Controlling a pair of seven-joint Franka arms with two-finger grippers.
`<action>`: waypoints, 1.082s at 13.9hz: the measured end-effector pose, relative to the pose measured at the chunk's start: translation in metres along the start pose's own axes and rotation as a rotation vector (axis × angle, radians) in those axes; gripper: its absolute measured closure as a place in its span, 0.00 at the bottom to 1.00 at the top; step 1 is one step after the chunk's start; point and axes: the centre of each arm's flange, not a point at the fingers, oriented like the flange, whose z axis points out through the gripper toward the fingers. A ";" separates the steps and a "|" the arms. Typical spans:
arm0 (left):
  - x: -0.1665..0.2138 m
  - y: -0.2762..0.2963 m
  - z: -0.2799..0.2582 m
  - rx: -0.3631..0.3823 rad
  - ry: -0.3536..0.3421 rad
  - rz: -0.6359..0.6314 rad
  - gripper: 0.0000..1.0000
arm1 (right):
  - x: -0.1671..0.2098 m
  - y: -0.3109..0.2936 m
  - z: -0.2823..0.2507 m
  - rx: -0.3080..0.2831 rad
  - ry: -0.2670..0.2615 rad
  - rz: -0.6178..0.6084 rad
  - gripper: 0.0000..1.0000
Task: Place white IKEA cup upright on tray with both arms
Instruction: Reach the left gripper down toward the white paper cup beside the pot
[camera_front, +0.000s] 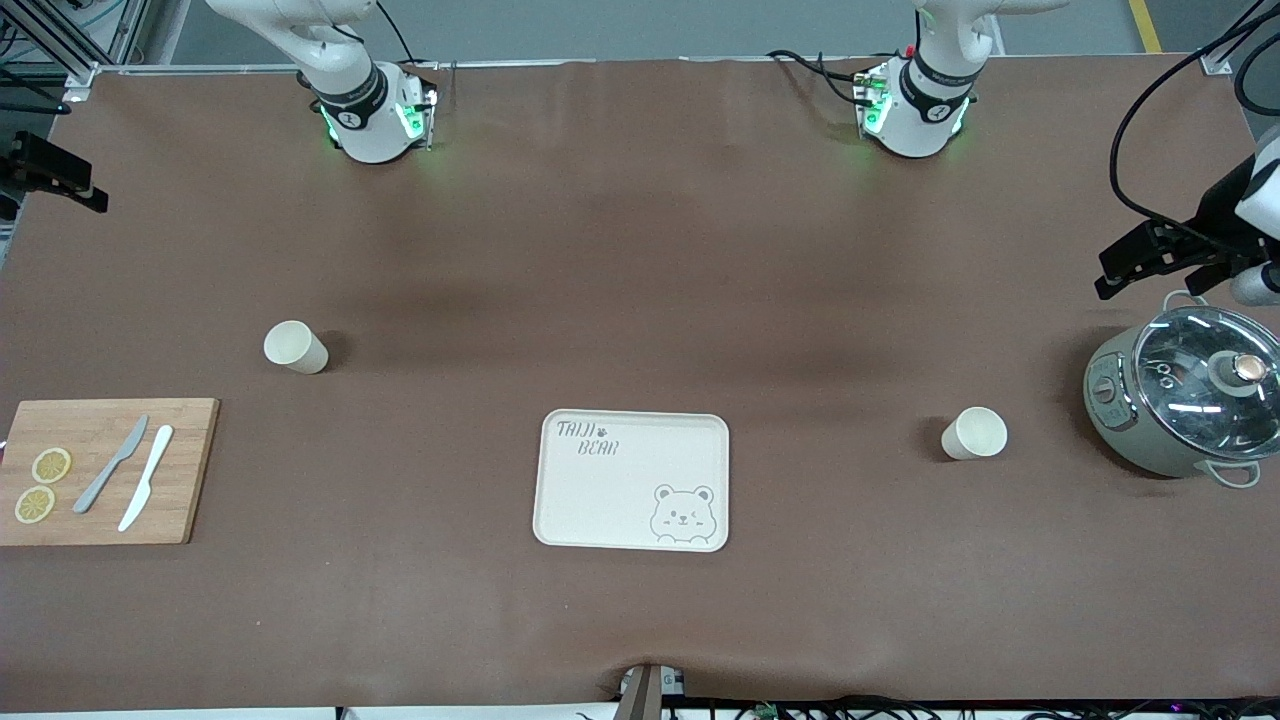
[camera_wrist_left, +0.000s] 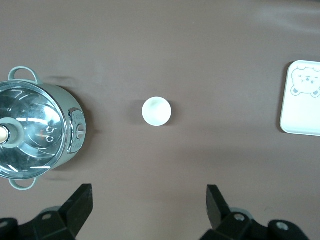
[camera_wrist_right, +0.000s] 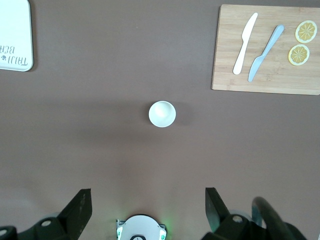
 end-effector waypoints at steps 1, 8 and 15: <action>0.002 -0.001 0.007 0.001 -0.016 -0.002 0.00 | 0.000 0.000 0.000 0.000 0.001 0.000 0.00; 0.032 -0.009 0.115 0.006 -0.127 -0.018 0.00 | 0.017 0.003 0.019 0.003 -0.029 0.001 0.00; 0.034 -0.025 0.298 -0.004 -0.014 -0.031 0.00 | 0.059 0.020 0.078 0.008 -0.119 0.022 0.00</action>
